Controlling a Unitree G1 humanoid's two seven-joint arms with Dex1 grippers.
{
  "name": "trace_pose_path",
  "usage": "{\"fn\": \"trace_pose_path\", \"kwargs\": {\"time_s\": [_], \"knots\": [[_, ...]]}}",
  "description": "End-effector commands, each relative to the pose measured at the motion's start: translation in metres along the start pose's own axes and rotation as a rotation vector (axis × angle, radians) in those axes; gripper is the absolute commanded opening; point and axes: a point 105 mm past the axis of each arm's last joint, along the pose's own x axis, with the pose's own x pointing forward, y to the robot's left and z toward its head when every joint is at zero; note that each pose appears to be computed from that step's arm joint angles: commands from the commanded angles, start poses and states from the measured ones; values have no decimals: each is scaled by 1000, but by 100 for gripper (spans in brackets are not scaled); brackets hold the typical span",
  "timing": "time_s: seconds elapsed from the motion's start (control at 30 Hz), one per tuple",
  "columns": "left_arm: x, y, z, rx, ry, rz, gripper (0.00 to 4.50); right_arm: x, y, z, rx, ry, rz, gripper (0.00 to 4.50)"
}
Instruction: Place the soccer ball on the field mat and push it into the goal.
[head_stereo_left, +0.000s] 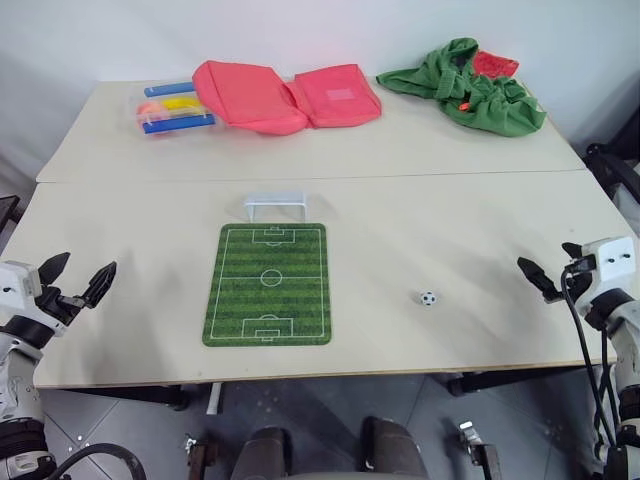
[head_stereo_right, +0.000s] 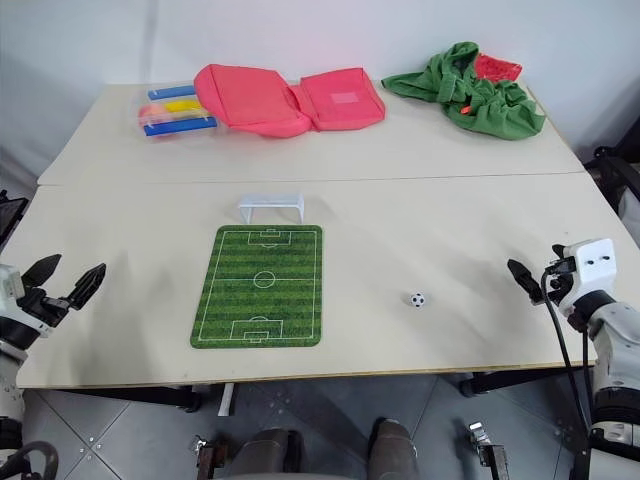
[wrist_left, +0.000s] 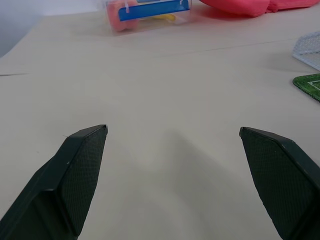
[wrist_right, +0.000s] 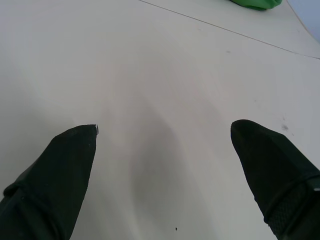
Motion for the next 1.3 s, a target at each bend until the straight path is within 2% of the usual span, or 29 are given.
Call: {"fn": "trace_pose_path", "kwargs": {"time_s": [0.03,0.13,0.3,0.5,0.57,0.63,0.8,1.0,1.3], "knots": [[5,-4,14,-11,-35,-37,450,-4,-5,14,-13,-44,-10,448],[9,-2,18,-67,-27,-14,450,-5,-3,26,-23,-53,13,448],[14,-3,27,-29,-31,-45,450,-5,9,43,-30,-26,93,448],[28,-28,40,-24,-31,-188,450,-4,49,78,-63,-2,306,448],[28,-46,50,-27,-80,-311,450,-5,74,86,-112,18,440,448],[28,-62,54,22,-88,-411,450,-10,102,84,-147,68,604,448],[21,-87,46,58,-66,-584,450,-11,132,67,-208,153,799,448],[13,-96,45,42,-70,-601,450,2,150,51,-216,171,915,448],[-1,-96,45,34,-57,-568,450,15,161,24,-235,214,988,448]]}}
